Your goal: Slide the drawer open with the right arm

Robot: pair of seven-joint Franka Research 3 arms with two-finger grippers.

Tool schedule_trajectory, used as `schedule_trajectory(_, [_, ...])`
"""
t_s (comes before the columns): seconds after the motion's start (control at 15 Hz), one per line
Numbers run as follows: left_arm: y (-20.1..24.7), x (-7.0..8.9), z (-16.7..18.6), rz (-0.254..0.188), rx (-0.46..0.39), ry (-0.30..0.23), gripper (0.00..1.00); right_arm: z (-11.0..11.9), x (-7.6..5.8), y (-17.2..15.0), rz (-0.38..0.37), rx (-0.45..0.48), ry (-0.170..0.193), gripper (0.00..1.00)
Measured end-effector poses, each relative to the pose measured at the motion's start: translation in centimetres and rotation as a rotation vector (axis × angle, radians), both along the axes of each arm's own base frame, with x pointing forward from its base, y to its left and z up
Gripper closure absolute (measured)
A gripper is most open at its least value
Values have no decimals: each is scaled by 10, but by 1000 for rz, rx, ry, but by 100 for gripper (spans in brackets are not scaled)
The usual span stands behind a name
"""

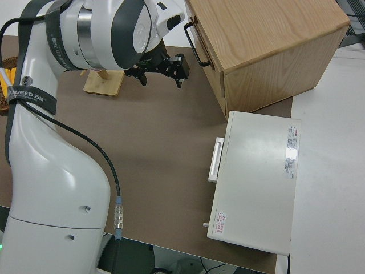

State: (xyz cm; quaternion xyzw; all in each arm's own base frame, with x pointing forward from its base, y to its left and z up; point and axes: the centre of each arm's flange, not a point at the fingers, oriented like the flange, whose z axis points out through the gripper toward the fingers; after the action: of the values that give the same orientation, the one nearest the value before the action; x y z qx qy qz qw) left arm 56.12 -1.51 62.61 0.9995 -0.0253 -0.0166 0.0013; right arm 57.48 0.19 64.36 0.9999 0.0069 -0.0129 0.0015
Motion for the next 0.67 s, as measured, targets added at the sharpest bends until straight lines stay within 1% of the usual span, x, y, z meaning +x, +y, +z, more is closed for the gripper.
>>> schedule_trajectory(0.13, [0, 0, 0, 0, 0, 0, 0, 2, 0, 0, 1, -3, -4, 1])
schedule_trajectory(0.33, [0, 0, 0, 0, 0, 0, 0, 13, -1, 4, 14, -54, -28, 1])
schedule_trajectory(0.53, [0, 0, 0, 0, 0, 0, 0, 20, -2, 21, 44, -126, -46, 1])
schedule_trajectory(0.67, [0, 0, 0, 0, 0, 0, 0, 22, -3, 40, 38, -195, -60, 1])
